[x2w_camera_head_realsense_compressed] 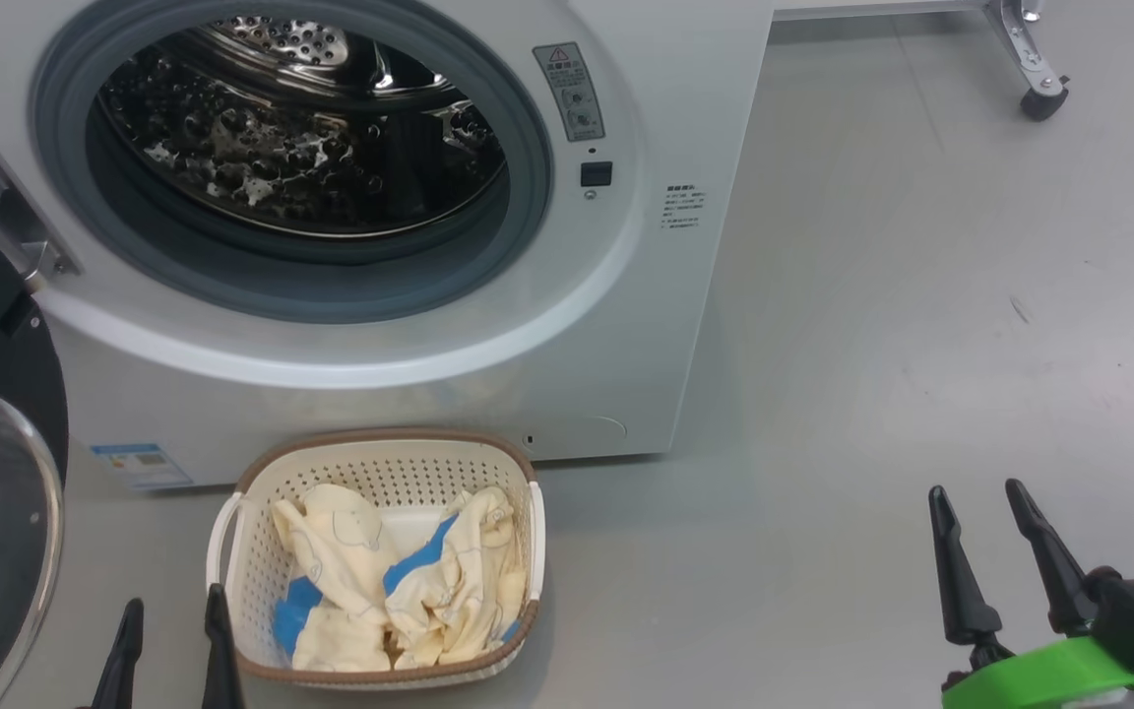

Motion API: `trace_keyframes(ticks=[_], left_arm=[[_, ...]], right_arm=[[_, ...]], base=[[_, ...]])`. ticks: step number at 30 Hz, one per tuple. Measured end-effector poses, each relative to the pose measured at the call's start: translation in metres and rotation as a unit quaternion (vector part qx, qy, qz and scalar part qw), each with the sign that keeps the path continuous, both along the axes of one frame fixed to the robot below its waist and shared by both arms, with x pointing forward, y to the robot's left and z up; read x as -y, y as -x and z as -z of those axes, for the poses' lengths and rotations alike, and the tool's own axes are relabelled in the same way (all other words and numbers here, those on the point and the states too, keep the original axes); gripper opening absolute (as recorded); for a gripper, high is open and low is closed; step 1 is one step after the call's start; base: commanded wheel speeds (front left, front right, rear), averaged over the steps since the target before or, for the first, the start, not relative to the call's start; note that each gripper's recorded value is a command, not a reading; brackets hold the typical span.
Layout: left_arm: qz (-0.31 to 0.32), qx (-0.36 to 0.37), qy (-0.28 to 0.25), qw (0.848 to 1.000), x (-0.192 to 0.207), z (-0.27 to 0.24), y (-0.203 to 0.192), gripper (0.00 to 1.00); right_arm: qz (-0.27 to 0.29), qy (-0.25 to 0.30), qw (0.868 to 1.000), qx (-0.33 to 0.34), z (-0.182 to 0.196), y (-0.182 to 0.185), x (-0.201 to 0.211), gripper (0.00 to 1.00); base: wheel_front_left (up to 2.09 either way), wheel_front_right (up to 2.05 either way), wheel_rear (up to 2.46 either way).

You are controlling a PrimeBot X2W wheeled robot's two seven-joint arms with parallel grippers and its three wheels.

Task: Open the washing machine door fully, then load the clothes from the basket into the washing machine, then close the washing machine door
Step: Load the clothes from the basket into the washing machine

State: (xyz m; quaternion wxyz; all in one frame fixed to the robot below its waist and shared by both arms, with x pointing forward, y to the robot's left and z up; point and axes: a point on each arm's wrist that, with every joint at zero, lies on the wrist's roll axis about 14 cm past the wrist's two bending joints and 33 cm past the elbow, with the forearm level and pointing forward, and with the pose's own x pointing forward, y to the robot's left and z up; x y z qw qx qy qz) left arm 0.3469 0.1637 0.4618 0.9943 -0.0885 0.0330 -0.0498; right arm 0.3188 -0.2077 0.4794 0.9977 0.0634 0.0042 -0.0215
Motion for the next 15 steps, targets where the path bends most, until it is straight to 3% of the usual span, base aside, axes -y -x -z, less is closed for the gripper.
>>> trace_keyframes(ticks=[15], left_arm=[[0.101,-0.079,0.003,0.992,0.049,0.051,-0.008,1.00]], right_arm=[[0.002,-0.017,1.000,-0.010,0.008,-0.024,-0.003,1.00]], base=[[0.00,0.00,0.00]])
